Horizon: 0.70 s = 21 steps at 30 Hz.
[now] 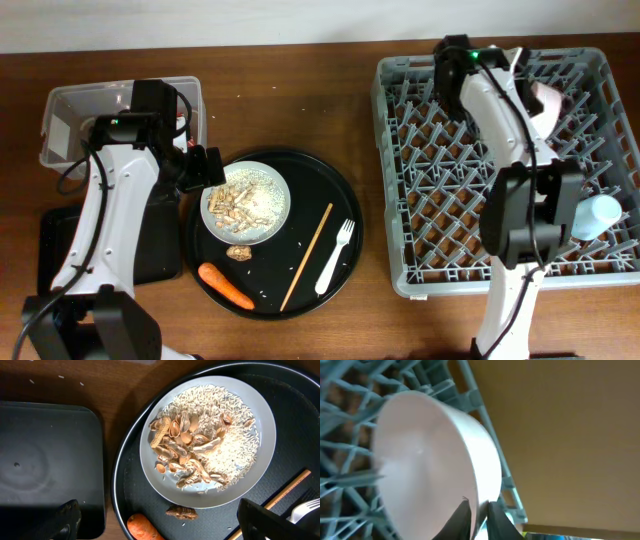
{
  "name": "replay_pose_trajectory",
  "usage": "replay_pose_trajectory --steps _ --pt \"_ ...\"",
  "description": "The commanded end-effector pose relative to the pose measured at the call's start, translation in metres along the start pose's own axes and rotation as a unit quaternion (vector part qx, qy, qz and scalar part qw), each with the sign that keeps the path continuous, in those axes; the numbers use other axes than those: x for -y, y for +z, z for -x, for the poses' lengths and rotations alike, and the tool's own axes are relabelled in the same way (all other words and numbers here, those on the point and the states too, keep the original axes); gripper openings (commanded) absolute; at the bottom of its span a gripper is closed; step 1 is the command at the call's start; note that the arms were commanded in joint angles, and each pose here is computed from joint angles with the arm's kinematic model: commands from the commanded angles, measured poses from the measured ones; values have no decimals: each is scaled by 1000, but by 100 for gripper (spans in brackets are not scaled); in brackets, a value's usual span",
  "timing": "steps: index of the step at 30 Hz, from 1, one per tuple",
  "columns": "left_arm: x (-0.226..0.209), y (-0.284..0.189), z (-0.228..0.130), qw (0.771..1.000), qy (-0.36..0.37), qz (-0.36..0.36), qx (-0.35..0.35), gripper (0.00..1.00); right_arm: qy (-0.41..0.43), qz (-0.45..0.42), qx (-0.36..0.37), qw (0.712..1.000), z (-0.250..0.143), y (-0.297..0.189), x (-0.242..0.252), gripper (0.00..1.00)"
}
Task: Sort waste into correct bins and load items into the dishwasher rack
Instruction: 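Grasp the pink bowl with the right gripper and place it in the rack, then grasp the white plate of rice with the left gripper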
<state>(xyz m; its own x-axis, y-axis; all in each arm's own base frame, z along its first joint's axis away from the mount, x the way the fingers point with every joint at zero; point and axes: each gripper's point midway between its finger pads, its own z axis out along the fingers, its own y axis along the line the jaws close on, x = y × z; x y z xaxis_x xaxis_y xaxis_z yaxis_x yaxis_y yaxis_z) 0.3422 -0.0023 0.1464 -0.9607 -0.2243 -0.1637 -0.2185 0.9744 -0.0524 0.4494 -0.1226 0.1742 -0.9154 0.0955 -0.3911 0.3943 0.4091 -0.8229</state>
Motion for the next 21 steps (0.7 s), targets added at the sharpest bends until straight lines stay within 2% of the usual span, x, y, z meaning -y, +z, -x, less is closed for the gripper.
replay_pose_trajectory --steps 1,3,5,7,9,10,11,12,13,16,18,19,20,21 --pt "0 1 -1 1000 -4 -3 -2 99 -20 57 -27 998 -15 -10 -22 42" --pt "0 1 0 1000 -4 -3 -2 99 -20 82 -28 996 -17 -21 -26 82" --pt "0 1 -1 1000 -5 -3 -2 99 13 127 -24 992 -12 -37 -16 89" --pt "0 1 -1 1000 -4 -3 -3 99 72 182 -5 981 -3 -63 19 96" --pt "0 1 0 1000 -4 -3 -2 99 121 247 2 961 -3 -82 54 99" --pt "0 1 0 1000 -4 -3 -2 99 125 309 -5 943 -6 -91 62 99" --pt "0 1 0 1000 -4 -3 -2 99 119 390 -21 913 -13 -103 60 99" --pt "0 1 -1 1000 -4 -3 -3 99 70 529 -39 845 -25 -133 45 99" --pt "0 1 -1 1000 -4 -3 -3 99 21 610 -55 790 -41 -158 35 99" --pt "24 1 -1 999 17 -34 2 99 -27 608 -104 787 -75 -163 25 99" --pt "72 6 -3 995 81 -52 18 99 -51 597 -116 792 -87 -157 26 99" --pt "95 13 -9 992 111 -58 14 99 -57 579 -122 804 -91 -151 29 99" --pt "129 38 -24 986 158 -58 -11 99 -57 579 -124 804 -92 -151 29 99" --pt "142 55 -32 984 166 -54 -28 99 -57 579 -124 804 -92 -151 29 99"
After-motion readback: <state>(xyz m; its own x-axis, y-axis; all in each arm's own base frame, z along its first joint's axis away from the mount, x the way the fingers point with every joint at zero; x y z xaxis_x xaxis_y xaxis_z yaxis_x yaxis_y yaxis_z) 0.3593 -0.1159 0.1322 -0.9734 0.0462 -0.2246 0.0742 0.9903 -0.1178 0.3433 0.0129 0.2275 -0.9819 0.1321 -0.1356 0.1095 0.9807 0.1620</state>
